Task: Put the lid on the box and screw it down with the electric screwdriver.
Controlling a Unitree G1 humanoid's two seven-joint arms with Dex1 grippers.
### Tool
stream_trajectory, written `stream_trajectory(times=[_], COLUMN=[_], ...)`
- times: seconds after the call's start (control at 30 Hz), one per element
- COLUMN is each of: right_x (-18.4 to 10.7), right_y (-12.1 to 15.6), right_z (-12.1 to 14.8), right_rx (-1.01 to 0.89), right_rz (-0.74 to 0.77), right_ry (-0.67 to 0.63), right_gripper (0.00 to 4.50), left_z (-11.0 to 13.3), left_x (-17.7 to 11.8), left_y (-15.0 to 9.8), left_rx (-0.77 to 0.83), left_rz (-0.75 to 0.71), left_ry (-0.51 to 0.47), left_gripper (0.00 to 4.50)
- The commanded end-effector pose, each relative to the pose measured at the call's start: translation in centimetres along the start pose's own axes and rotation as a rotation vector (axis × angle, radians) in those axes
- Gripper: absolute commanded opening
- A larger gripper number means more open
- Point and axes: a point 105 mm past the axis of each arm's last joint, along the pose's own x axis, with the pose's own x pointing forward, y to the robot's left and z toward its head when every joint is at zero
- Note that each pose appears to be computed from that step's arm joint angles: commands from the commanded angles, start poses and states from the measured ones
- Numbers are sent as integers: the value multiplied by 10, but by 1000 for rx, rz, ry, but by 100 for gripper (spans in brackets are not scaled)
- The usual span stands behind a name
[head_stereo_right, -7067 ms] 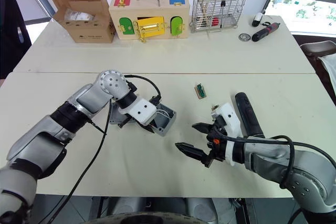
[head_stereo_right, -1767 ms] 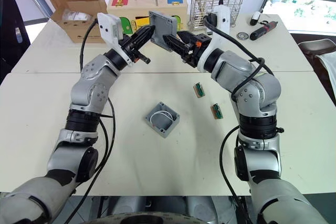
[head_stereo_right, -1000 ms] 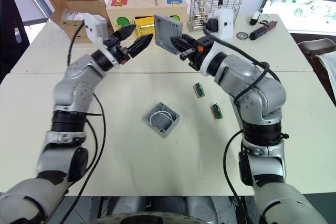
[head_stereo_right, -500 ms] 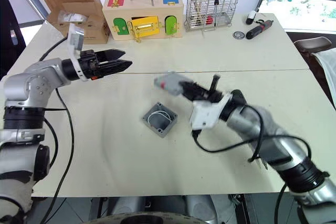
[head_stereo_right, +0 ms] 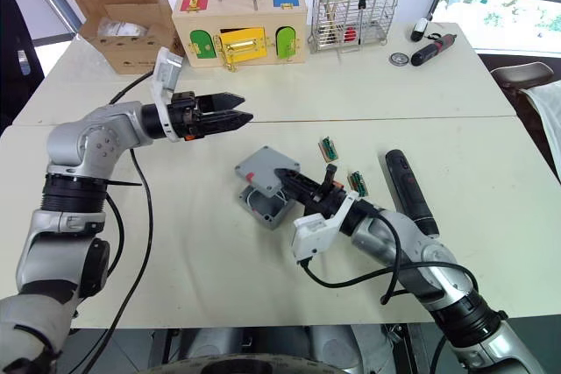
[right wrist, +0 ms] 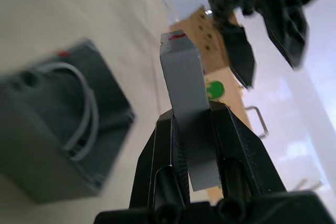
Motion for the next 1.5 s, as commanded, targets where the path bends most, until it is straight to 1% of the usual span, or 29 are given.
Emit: stream_trajectory(times=[0.03,0.13,0.37,0.47,0.5,0.53,0.6,0.73,0.9,1.03,1.3,1.5], right_x=[2,1,0,0,1,1,2,0,-4,-6,-6,-6], right_y=[-1,11,15,16,15,15,16,18,23,28,32,36], right_z=[13,17,10,7,7,6,6,3,7,12,12,12], right_rx=[-26,-21,-29,-35,-39,-39,-39,-41,-37,-29,-35,-30], right_rz=[-14,14,19,13,10,7,8,10,29,41,60,73], right_ry=[-54,-75,-48,-23,-19,-14,-10,21,36,28,26,32], right_gripper=[17,17,17,17,17,17,17,17,17,17,17,17], left_z=[1,-4,-15,-17,-17,-18,-20,-26,-33,-39,-50,-62], left_x=[1,1,-7,-7,-6,-6,-4,-3,1,3,8,8], left_y=[-9,-14,-25,-28,-29,-30,-31,-32,-33,-32,-39,-46], left_rx=[64,72,169,200,201,203,208,205,214,214,220,231], left_rz=[-34,-59,-112,-130,-135,-138,-145,-152,-163,-167,-212,-261], left_ry=[24,59,160,170,171,173,181,195,212,216,238,297], left_gripper=[445,445,445,364,322,261,163,163,163,163,163,163])
